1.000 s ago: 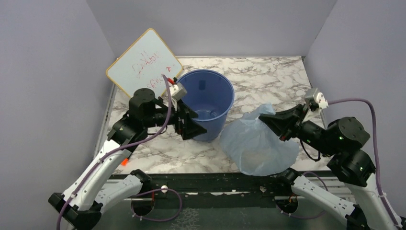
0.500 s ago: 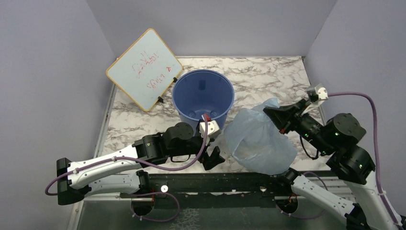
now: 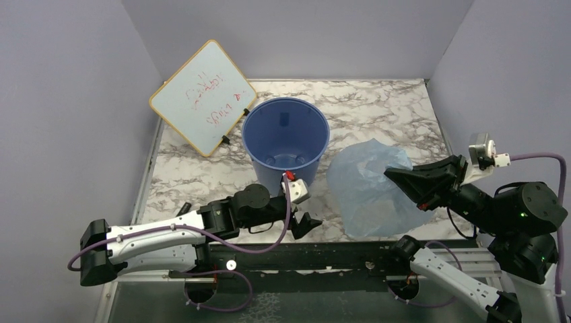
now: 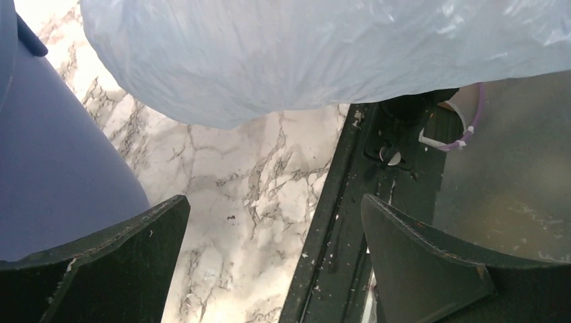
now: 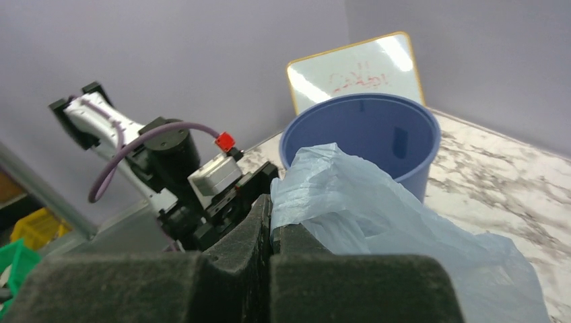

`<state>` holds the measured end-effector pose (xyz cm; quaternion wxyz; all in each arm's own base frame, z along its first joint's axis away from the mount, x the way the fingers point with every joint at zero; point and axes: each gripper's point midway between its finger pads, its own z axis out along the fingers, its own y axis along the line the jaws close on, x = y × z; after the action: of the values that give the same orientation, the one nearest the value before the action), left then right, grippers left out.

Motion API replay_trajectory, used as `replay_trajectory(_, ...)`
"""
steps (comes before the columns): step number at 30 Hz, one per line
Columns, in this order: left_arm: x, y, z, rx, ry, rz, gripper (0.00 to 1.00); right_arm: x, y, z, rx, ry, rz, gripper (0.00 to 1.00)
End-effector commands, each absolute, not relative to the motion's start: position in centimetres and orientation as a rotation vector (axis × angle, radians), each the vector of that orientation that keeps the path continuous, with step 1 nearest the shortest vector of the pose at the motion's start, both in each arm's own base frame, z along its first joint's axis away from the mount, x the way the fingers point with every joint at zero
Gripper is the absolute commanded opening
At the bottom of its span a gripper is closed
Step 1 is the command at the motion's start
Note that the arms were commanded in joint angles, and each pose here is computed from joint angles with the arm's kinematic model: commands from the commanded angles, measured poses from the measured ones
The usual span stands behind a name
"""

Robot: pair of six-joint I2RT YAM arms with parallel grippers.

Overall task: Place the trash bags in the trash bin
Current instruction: Place the trash bag in the trash bin.

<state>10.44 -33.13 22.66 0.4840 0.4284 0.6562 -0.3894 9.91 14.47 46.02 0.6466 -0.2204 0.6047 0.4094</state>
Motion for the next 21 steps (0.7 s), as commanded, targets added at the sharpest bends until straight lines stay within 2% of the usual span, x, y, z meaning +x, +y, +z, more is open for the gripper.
replay_trajectory(1,9.9,-34.4,26.3,1.06,1.374,-1.009,0.99,7.0,16.4,45.4,-0.71,1.354,1.045,0.01)
replay_trajectory(14,8.7,-35.8,24.3,1.246,1.234,-0.955,0.99,5.3,17.0,46.2,-0.778,1.276,1.12,0.01)
replay_trajectory(21,6.2,-38.2,23.4,1.384,1.171,-1.056,0.99,6.1,17.3,46.4,-0.748,1.279,1.123,0.01)
